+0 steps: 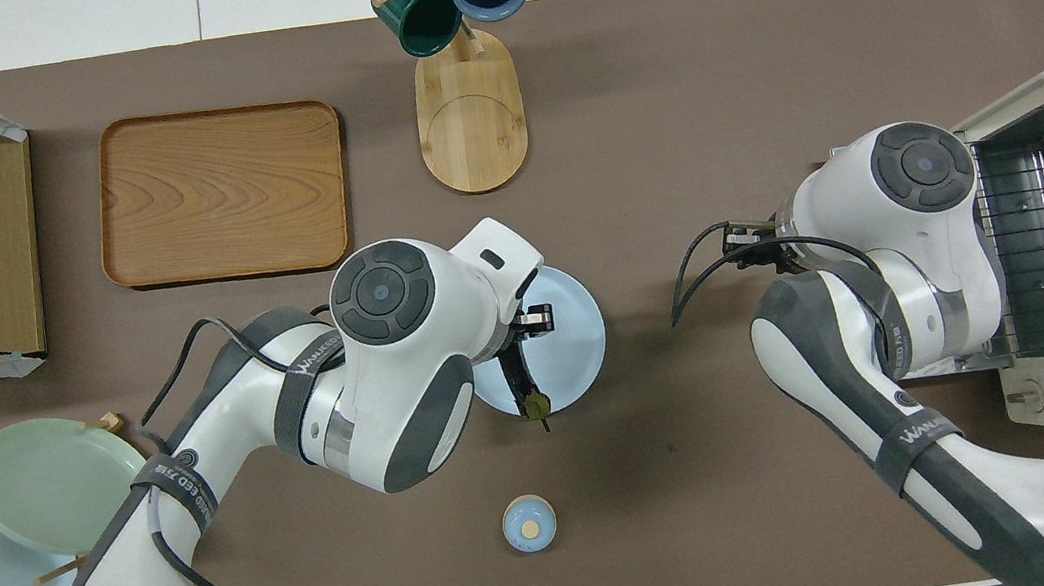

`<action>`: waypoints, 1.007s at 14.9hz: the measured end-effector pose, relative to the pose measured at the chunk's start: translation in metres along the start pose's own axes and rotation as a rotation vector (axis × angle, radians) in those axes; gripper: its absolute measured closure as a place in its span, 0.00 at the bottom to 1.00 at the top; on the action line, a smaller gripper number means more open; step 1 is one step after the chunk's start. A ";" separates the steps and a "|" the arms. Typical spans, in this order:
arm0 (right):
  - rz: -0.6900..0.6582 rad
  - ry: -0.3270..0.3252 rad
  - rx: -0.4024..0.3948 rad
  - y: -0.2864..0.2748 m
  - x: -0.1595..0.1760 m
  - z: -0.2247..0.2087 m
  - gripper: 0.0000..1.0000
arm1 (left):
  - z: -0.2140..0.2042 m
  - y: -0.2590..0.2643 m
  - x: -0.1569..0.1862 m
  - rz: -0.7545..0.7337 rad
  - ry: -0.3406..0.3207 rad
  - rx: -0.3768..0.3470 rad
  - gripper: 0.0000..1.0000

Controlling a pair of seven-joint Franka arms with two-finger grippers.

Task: Put eggplant into oven
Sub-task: 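Pass the eggplant from the left gripper to the right gripper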

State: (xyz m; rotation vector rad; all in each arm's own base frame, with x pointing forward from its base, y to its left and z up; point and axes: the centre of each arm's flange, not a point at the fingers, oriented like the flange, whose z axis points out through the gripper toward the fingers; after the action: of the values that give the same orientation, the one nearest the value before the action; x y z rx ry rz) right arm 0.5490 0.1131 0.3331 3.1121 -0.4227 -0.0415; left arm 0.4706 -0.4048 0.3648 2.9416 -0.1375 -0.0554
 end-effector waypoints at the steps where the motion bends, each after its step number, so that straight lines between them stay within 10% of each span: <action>1: 0.000 -0.001 -0.001 0.000 0.000 0.000 0.54 | 0.006 0.000 0.001 -0.002 0.002 -0.001 0.67; 5: -0.004 -0.009 -0.004 -0.003 0.001 -0.006 0.55 | 0.014 -0.001 0.004 -0.008 0.006 -0.003 0.67; 12: -0.027 -0.023 -0.011 -0.016 -0.002 -0.015 0.54 | -0.023 -0.036 0.026 -0.056 -0.001 0.009 0.00; 15: -0.053 -0.025 -0.014 -0.072 -0.013 -0.056 0.48 | -0.087 -0.094 0.055 -0.062 -0.020 0.015 0.00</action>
State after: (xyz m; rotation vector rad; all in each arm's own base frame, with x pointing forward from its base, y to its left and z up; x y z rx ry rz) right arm 0.5575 0.1861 0.3891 3.1113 -0.3388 -0.0826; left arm 0.5381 -0.3013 0.4301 2.9610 -0.0501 -0.0931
